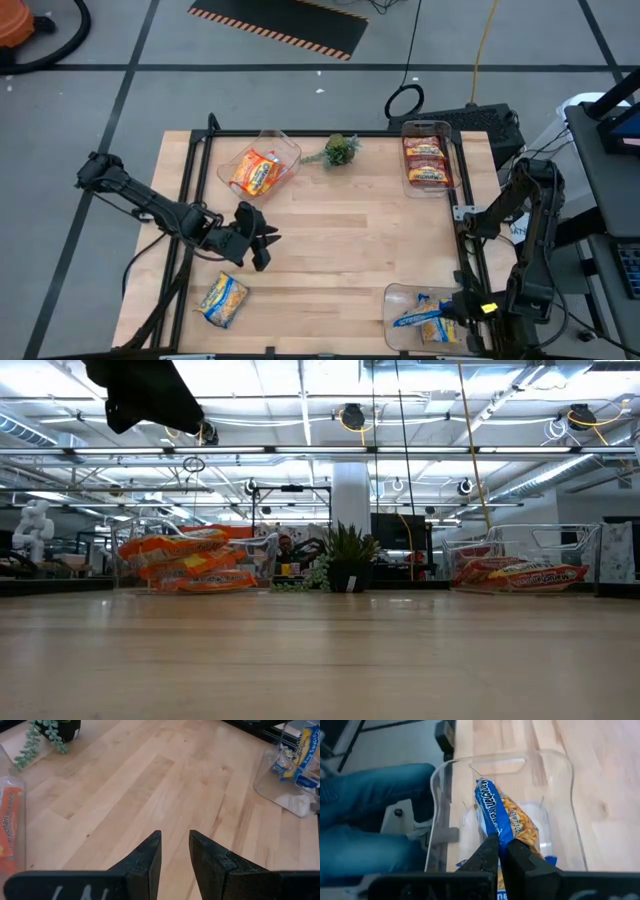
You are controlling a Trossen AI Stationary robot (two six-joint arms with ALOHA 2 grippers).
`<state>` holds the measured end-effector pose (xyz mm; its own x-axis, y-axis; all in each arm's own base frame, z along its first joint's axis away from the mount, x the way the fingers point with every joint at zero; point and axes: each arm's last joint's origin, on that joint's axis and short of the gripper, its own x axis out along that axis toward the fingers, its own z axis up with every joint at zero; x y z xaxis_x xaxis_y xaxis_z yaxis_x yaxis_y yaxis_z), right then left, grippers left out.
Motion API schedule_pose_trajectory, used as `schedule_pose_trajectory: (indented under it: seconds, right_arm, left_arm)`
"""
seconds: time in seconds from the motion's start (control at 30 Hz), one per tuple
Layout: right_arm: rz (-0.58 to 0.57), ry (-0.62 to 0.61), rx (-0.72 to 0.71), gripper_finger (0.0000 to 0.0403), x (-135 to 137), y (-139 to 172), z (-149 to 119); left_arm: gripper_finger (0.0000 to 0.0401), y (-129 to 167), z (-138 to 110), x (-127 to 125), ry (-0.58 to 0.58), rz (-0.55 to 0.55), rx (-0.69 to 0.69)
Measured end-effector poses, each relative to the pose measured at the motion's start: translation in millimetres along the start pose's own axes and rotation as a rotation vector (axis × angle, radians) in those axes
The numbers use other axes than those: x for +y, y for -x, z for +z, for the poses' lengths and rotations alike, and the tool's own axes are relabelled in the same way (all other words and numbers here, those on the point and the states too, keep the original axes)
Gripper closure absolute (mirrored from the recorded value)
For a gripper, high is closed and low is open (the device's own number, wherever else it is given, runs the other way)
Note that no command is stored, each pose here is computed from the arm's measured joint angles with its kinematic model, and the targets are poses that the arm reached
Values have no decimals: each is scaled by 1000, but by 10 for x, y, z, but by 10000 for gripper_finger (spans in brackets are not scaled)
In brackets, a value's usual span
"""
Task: Sort Maruchan noodles
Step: Put the right blue noodle pack into the bottom transparent bin, then put the blue noodle pack into the bottom transparent bin
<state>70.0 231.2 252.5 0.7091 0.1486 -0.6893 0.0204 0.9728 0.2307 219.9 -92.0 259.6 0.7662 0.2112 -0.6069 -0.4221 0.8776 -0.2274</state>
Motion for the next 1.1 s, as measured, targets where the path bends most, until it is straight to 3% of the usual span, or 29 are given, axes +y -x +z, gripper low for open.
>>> schedule_pose_trajectory:
  seconds: [0.27,0.57,0.8,1.1]
  right_arm:
    - [1,-202,23,383,-72,-53,-73]
    - [77,-265,39,347,-31,-93,-107]
    - [173,-206,-25,328,26,-22,-6]
    - [160,-100,-133,328,-129,24,307]
  left_arm:
    - [297,-30,36,40,-22,20,-6]
    - [297,-48,55,64,-23,21,2]
    - [297,-31,34,39,-6,8,7]
    - [297,59,-73,-77,26,-50,27]
